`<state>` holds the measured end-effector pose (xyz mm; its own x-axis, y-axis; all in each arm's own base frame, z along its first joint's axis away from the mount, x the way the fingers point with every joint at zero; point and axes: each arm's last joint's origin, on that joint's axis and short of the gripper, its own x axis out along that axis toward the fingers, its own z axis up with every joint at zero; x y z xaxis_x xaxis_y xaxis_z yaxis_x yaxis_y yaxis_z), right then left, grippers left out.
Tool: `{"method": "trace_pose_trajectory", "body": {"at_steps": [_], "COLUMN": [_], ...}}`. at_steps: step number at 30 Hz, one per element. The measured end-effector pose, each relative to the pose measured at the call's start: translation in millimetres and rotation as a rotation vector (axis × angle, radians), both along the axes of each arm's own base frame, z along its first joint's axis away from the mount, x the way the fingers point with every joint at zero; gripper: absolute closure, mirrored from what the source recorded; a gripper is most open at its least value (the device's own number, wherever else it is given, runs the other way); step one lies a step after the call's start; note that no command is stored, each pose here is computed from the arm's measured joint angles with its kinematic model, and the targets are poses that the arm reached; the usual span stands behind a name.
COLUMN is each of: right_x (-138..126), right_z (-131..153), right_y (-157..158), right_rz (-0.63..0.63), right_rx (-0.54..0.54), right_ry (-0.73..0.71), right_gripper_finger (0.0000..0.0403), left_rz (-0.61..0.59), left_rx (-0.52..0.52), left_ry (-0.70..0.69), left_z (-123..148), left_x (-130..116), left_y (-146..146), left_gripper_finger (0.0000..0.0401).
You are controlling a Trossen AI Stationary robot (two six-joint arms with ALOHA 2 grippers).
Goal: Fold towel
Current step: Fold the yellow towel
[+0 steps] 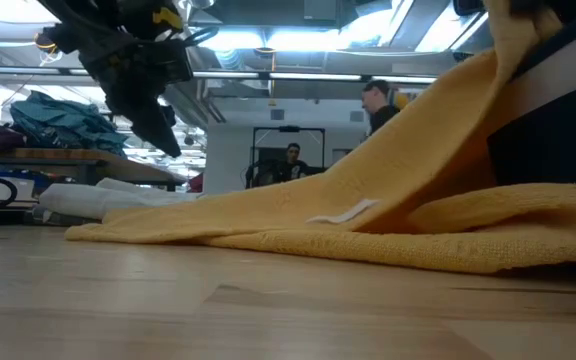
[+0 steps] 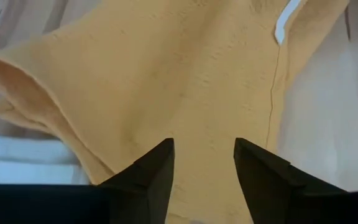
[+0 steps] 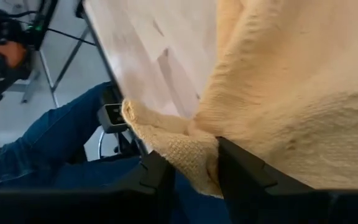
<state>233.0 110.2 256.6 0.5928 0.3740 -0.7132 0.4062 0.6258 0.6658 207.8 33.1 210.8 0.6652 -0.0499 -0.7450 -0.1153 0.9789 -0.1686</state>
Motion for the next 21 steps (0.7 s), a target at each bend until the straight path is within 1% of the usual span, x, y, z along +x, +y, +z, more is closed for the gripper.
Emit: {"method": "trace_pose_trajectory", "body": {"at_steps": [5,8,11,21], "right_x": [6,8,9,10], "right_z": [-10,-15,-18,-19], "right_y": [3,5,6,5], "right_rz": [-0.010,-0.022,-0.017,-0.049], "right_rx": [0.001,0.033,0.042,-0.001], "right_ry": [0.051,0.094,0.113,0.091], "right_gripper_finger": [0.0287,0.0287,0.0287,0.0287], "left_rz": [-0.008,-0.008,-0.008,-0.037], "left_rx": [0.004,-0.001,-0.008,0.000], "left_ry": [0.015,0.041,0.080,0.143], "left_z": [-7,-14,-22,-38], "left_x": [8,12,16,22], "left_y": [1,2,3,4], "left_gripper_finger": [0.0241,0.0245,0.0245,0.0246]}}
